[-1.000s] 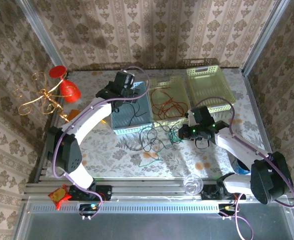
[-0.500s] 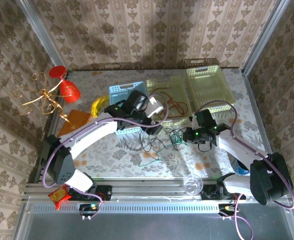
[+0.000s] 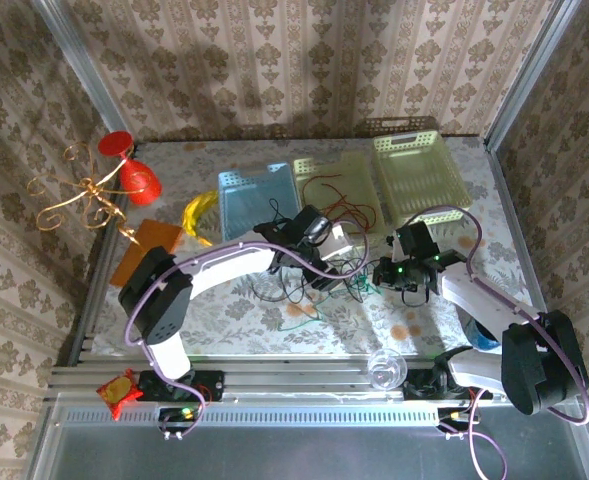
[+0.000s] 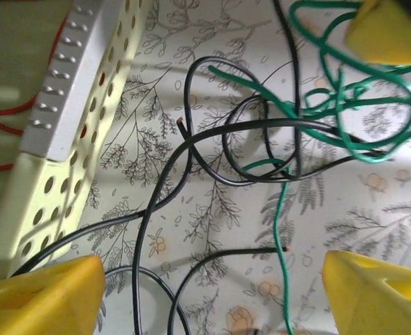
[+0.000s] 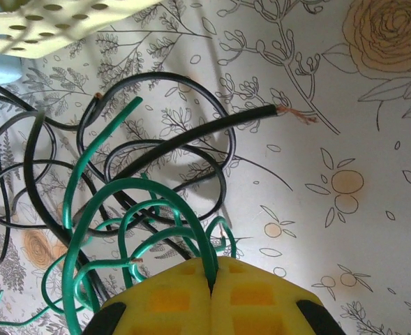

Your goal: Untangle the cables

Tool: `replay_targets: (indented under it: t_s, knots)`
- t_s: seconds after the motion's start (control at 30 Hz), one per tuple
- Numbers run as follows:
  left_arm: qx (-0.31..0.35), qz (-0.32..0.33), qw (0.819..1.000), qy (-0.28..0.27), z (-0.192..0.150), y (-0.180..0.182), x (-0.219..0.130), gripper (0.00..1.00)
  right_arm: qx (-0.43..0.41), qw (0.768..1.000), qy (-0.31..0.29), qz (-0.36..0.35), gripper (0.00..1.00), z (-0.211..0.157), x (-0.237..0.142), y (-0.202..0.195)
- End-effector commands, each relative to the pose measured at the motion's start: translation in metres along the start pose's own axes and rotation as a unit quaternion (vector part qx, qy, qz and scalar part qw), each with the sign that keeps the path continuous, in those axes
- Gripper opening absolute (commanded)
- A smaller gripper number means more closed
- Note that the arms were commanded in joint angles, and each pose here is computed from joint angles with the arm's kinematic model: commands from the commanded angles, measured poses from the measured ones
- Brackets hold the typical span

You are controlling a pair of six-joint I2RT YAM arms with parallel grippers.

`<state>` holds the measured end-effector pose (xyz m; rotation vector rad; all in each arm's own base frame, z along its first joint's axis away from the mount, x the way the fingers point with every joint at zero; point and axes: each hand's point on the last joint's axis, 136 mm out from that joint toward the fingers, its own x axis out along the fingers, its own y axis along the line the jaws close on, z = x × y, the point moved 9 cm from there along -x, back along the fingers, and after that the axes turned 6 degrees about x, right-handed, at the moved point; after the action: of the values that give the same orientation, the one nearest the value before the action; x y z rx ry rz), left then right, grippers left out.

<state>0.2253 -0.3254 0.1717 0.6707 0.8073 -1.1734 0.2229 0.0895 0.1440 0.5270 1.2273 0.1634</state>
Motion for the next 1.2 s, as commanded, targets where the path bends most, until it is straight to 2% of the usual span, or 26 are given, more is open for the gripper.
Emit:
replay_targets:
  t_s: [0.0, 0.23, 0.37, 0.53, 0.6, 0.67, 0.77, 0.9, 1.17]
  knots:
    - [0.038, 0.032, 0.998, -0.033, 0.016, 0.005, 0.006, 0.79, 0.011, 1.000, 0.008, 0.006, 0.00, -0.007, -0.002, -0.003]
    - [0.060, 0.021, 0.997, -0.052, 0.030, 0.010, 0.026, 0.71, 0.012, 1.000, 0.009, 0.008, 0.00, -0.008, -0.003, -0.004]
    - [0.069, 0.009, 0.996, -0.060, 0.037, 0.010, 0.037, 0.71, 0.012, 1.000, 0.008, 0.008, 0.00, -0.009, -0.005, -0.004]
    - [0.084, -0.010, 0.995, -0.052, 0.038, 0.009, 0.048, 0.66, 0.013, 1.000, 0.005, 0.009, 0.00, -0.009, -0.006, -0.005]
    - [0.090, -0.023, 0.994, -0.055, 0.038, 0.007, 0.048, 0.61, 0.014, 1.000, 0.004, 0.008, 0.00, -0.009, -0.007, -0.005]
    - [0.093, -0.038, 0.993, -0.062, 0.038, 0.004, 0.047, 0.50, 0.014, 1.000, 0.004, 0.008, 0.00, -0.009, -0.008, -0.006]
    - [0.090, -0.054, 0.992, -0.069, 0.039, 0.001, 0.046, 0.22, 0.015, 1.000, 0.002, 0.008, 0.00, -0.009, -0.009, -0.006]
    - [0.082, -0.051, 0.992, -0.075, 0.041, 0.001, 0.041, 0.00, 0.017, 1.000, 0.001, 0.006, 0.00, -0.009, -0.010, -0.007]
    - [0.059, -0.017, 0.990, -0.131, 0.048, 0.001, -0.006, 0.00, 0.027, 1.000, -0.003, 0.004, 0.00, -0.009, -0.009, -0.011]
